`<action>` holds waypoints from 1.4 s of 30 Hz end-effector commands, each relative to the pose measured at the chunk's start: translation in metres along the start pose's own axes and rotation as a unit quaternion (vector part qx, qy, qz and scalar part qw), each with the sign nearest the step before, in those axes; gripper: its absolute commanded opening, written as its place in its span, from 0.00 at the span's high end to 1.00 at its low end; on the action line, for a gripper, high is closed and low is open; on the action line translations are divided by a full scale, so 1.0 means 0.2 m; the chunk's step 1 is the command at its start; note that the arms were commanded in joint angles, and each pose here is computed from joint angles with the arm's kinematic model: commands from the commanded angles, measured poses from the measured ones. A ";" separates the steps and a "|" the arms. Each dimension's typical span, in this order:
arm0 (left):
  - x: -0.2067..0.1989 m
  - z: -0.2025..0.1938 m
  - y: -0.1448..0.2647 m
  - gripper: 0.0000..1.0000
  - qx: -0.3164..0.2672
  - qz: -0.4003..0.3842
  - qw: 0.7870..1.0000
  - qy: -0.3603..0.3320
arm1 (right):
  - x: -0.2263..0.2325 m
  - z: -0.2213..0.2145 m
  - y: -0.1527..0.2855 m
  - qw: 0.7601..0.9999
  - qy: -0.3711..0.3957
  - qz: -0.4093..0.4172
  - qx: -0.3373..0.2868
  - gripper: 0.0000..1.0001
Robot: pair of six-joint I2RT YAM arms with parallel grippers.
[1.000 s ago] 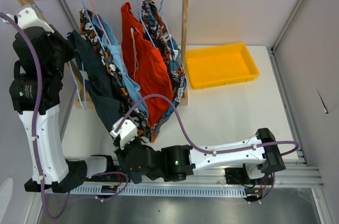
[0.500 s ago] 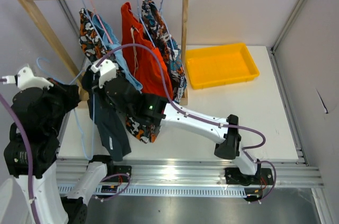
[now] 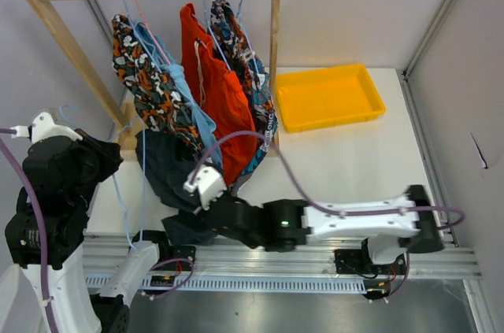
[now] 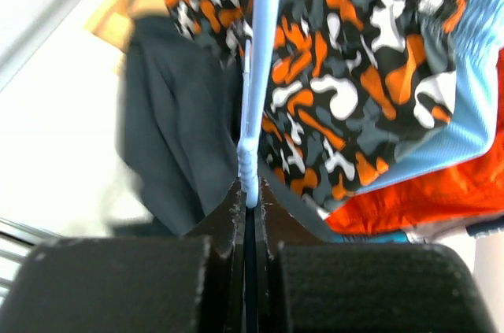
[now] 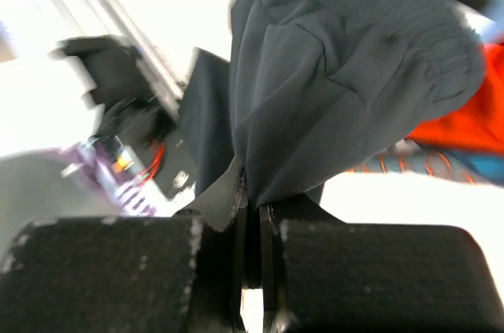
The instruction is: Remove the shorts from the hanger
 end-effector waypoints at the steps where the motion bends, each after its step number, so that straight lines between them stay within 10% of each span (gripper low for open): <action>1: 0.01 0.10 0.01 1.00 -0.053 0.016 0.998 -0.017 | -0.21 0.39 0.49 0.987 -0.077 -0.062 -0.128 1.00; 12: -0.05 0.24 -0.08 1.00 -0.125 -0.001 0.989 -0.083 | -0.75 1.11 1.27 0.937 -0.081 -0.150 -0.305 1.00; 29: -0.35 0.71 -0.18 1.00 -0.221 -0.051 0.961 -0.160 | -2.01 1.60 1.08 0.877 -0.134 -0.226 -0.403 1.00; 42: -0.43 0.80 -0.43 1.00 -0.227 -0.042 0.959 -0.167 | -2.69 1.09 0.43 0.893 -0.221 -0.233 -0.316 1.00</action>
Point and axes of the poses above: each gripper's point midway between its finger pads, its own y axis back along the fingers, its own x axis along the line the jaws close on, z = x × y, the point moved 6 cm from there along y, back along the fingers, and after that the axes turned 4 degrees about -y, right-handed, at the moved point
